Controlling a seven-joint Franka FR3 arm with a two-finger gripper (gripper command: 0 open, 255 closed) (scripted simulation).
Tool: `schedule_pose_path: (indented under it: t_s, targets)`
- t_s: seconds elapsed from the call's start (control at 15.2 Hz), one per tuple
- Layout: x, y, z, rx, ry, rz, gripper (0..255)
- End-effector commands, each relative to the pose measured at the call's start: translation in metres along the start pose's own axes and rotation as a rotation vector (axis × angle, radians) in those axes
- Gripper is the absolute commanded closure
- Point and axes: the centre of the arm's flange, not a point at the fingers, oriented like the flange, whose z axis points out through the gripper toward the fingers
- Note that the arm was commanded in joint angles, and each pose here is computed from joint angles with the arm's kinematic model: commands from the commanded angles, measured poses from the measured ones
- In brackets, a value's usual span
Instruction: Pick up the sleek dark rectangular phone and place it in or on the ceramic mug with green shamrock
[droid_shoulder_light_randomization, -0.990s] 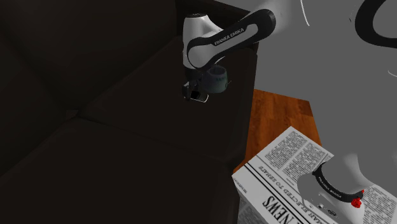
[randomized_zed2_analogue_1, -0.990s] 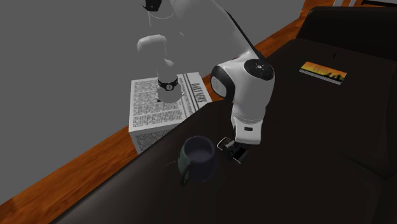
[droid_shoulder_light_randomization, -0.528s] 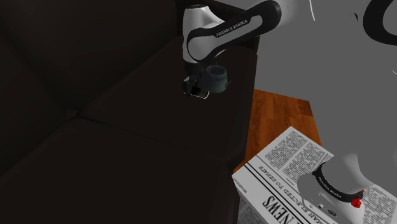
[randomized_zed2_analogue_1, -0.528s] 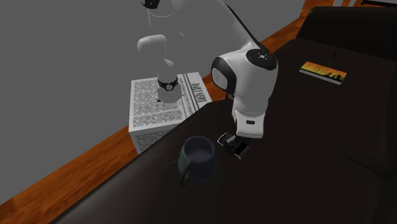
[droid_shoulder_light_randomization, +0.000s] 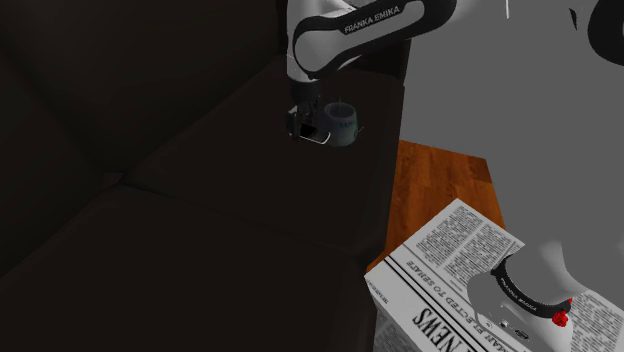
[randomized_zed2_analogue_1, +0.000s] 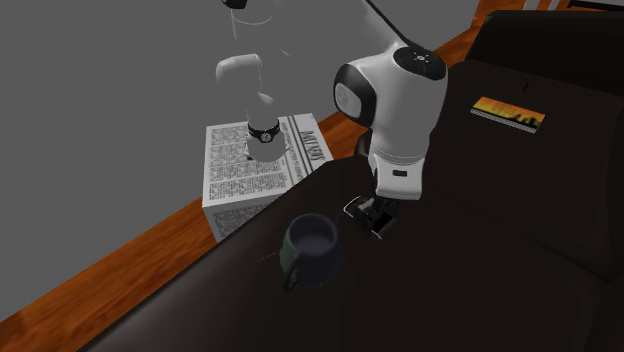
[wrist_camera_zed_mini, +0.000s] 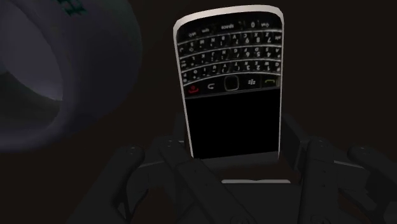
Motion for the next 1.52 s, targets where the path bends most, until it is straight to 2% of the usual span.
schedule_pose_path:
  t_s: [0.0,1.25,1.45]
  targets:
    - [-0.001,0.0,-0.011,0.0,0.0,0.0,255]
    - [0.0,0.0,-0.11,0.0,0.0,0.0,255]
    - [-0.008,0.039,-0.111,0.0,0.0,0.0,255]
